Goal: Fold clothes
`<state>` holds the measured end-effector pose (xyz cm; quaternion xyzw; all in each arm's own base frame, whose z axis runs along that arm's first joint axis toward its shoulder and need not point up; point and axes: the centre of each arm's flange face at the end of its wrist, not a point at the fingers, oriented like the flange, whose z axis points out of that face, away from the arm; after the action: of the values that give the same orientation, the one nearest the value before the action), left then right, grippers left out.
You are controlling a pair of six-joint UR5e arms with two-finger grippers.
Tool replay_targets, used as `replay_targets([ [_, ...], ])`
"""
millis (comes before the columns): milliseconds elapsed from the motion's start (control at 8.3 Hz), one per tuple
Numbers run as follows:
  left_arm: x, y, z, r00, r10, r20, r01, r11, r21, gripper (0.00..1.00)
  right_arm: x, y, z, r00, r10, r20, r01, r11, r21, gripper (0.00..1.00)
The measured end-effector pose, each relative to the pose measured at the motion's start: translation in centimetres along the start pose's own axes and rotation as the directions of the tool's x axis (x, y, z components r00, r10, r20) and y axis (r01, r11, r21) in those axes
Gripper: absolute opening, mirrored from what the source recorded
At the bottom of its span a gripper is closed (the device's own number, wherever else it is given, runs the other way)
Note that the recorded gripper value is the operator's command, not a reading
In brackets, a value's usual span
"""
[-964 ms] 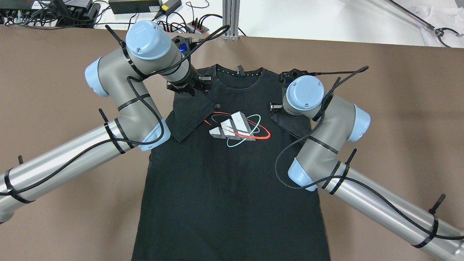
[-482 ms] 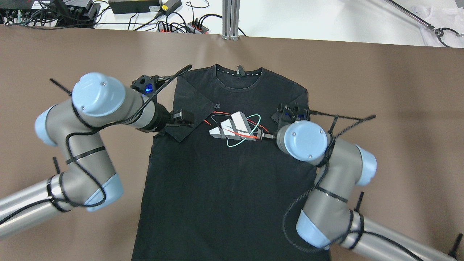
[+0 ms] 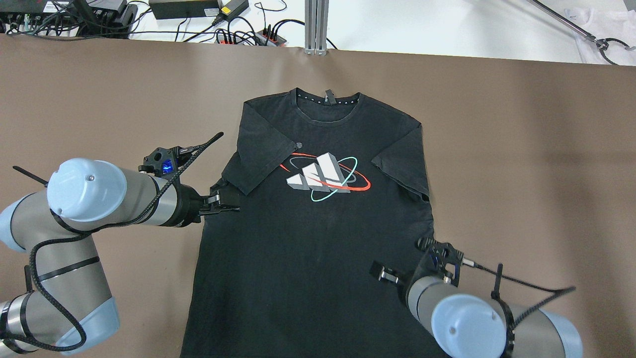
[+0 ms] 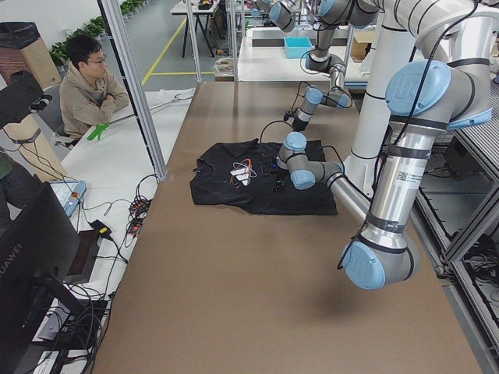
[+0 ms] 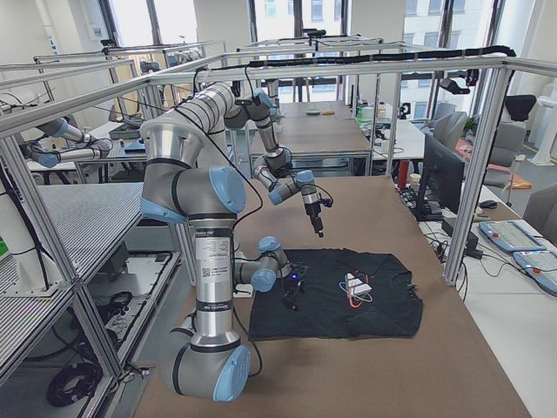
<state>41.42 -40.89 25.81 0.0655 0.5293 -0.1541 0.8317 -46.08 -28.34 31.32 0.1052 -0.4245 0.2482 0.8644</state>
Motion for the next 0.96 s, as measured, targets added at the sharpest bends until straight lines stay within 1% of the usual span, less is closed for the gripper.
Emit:
replay_targets([
  [120, -0.3, 0.5, 0.1, 1.0, -0.008, 0.004, 0.008, 1.0, 0.003, 1.0, 2.1, 3.3, -0.9, 0.998, 0.055, -0.011, -0.055, 0.998, -0.01, 0.91],
  [241, -0.4, 0.8, 0.3, 1.0, -0.012, 0.007, 0.012, 1.0, 0.01, 1.0, 4.5, 6.2, -1.8, 0.996, 0.086, -0.028, -0.087, 0.996, -0.022, 0.88],
  [361, -0.4, 0.9, 0.3, 1.0, -0.014, 0.007, 0.013, 1.0, 0.016, 1.0, 6.6, 8.3, -2.6, 0.994, 0.099, -0.047, -0.1, 0.995, -0.03, 0.81],
  [482, -0.3, 0.9, 0.2, 1.0, -0.019, 0.006, 0.019, 1.0, 0.022, 1.0, 8.6, 10.3, -3.3, 0.992, 0.097, -0.078, -0.1, 0.995, -0.032, 0.75],
  [602, -0.2, 1.0, 0.2, 1.0, -0.029, 0.003, 0.029, 0.999, 0.026, 1.0, 9.9, 11.9, -3.6, 0.989, 0.096, -0.108, -0.1, 0.994, -0.032, 0.73],
  [723, -0.2, 1.0, 0.2, 0.999, -0.035, 0.001, 0.035, 0.999, 0.03, 1.0, 10.8, 12.7, -3.7, 0.987, 0.096, -0.128, -0.101, 0.994, -0.03, 0.69],
  [843, -0.1, 0.9, 0.1, 0.999, -0.038, 0.001, 0.038, 0.999, 0.035, 1.0, 11.6, 13.1, -3.7, 0.985, 0.092, -0.146, -0.097, 0.995, -0.026, 0.65],
  [964, -0.1, 0.9, 0.1, 0.999, -0.041, 0.0, 0.041, 0.998, 0.038, 1.0, 12.2, 13.5, -3.6, 0.984, 0.084, -0.157, -0.089, 0.996, -0.027, 0.63],
])
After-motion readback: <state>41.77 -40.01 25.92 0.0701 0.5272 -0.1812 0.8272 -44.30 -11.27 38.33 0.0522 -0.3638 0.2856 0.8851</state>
